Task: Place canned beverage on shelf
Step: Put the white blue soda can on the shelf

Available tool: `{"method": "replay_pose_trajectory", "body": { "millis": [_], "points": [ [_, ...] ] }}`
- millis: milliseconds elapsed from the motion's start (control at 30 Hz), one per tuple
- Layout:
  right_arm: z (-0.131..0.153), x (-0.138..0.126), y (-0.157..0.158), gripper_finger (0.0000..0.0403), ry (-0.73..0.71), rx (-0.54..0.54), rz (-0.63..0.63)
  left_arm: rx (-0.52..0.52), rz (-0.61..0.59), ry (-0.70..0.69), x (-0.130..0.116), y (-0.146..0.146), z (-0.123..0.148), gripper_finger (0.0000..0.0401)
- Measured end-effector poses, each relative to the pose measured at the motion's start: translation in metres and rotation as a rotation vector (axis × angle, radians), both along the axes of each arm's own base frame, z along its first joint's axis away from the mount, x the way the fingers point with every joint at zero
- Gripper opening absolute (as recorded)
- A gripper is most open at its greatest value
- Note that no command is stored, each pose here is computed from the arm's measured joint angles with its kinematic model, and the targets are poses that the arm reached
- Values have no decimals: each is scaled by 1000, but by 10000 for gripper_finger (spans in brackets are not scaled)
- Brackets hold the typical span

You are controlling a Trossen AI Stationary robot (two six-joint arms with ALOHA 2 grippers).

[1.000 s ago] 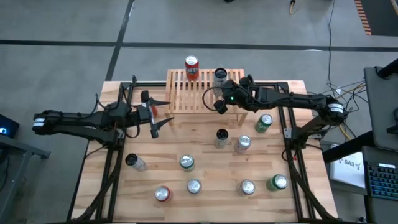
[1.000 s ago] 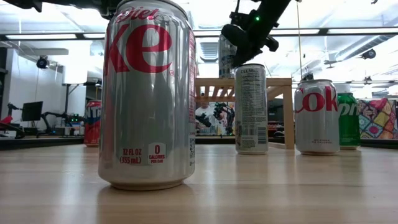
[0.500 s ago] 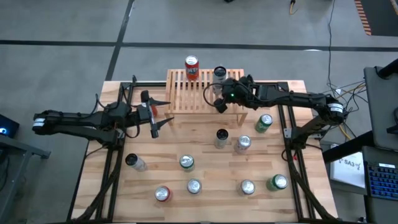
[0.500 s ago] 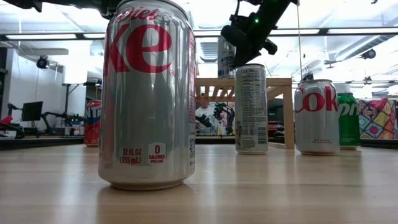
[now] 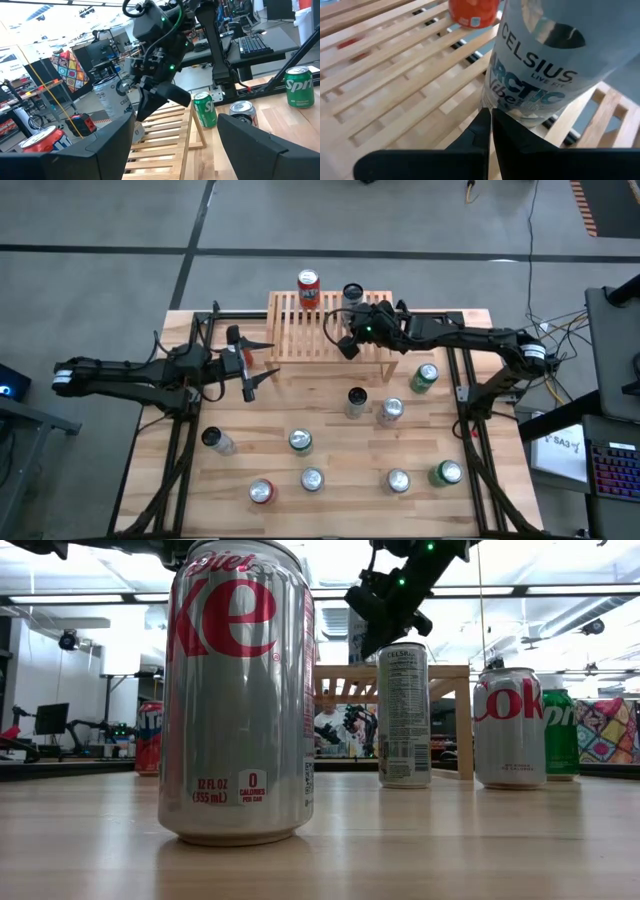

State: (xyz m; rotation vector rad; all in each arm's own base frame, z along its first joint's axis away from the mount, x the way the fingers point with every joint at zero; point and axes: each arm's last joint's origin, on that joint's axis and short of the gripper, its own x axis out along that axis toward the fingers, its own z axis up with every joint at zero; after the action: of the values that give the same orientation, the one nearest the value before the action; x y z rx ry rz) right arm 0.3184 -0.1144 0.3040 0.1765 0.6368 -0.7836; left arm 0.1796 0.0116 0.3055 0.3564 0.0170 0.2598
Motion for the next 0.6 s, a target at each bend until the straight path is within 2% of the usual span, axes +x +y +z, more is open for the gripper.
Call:
{"method": "replay_pose_trajectory", "body": {
  "millis": [600],
  "points": [
    [-2,11,3,9,-75,7,-1,0,0,1,0,0,0,272]
  ]
}}
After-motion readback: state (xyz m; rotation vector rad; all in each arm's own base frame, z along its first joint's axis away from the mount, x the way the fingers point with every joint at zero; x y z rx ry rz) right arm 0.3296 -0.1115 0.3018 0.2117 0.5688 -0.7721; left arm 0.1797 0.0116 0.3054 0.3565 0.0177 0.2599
